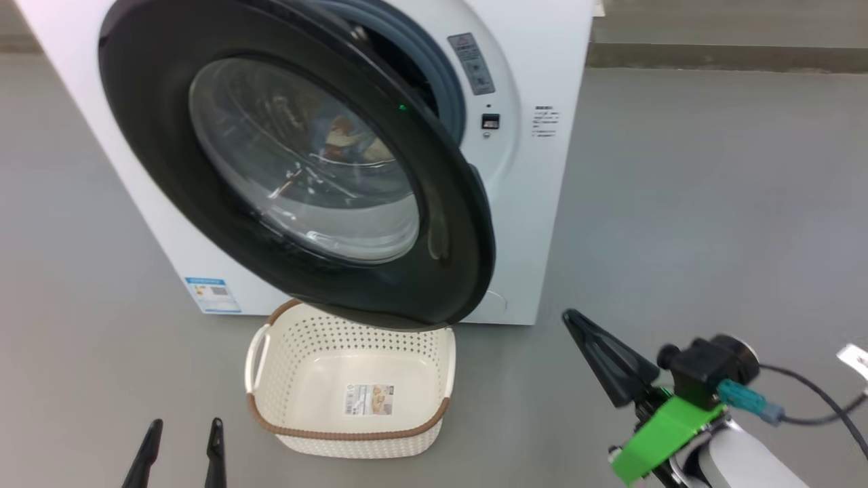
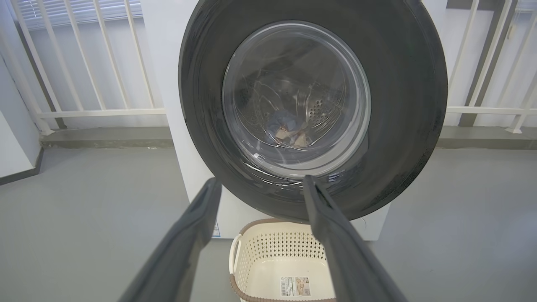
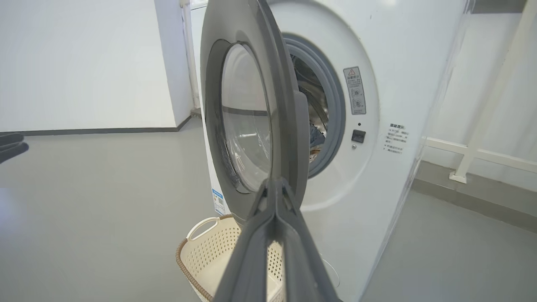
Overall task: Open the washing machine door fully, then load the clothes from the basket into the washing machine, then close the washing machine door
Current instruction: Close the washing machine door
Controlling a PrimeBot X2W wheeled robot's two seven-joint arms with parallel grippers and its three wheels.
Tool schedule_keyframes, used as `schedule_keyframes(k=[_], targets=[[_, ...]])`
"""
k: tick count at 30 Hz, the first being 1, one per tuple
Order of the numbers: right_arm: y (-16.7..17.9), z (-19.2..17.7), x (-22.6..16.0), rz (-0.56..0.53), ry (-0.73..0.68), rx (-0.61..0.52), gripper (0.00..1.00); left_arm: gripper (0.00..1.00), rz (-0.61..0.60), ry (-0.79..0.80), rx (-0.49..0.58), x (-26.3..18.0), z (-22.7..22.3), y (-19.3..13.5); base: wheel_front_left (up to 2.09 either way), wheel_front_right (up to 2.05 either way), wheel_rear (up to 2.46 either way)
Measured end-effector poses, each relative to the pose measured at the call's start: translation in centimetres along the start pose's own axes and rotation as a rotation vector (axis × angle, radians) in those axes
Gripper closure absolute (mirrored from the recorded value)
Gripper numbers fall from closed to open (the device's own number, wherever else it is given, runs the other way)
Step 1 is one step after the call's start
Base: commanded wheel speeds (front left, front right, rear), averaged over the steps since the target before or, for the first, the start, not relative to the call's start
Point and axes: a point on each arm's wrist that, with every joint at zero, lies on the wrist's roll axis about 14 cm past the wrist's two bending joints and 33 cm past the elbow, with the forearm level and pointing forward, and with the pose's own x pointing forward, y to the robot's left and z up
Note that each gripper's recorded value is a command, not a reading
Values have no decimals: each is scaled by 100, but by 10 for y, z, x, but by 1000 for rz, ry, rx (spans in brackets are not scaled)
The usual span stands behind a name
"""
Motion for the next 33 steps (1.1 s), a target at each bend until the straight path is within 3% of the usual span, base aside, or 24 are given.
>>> schedule_keyframes(k=[10,17,33], targets=[[31,13,55,148,-29,-2,100,0,47,3,4,-6,-1,11,0,0,0],[48,0,91,219,8,20,100,0,36,-27,3,11,7,6,0,0,0],[30,-7,149,240,12,18,100,0,67,-9,-10,31,1,8,0,0,0]])
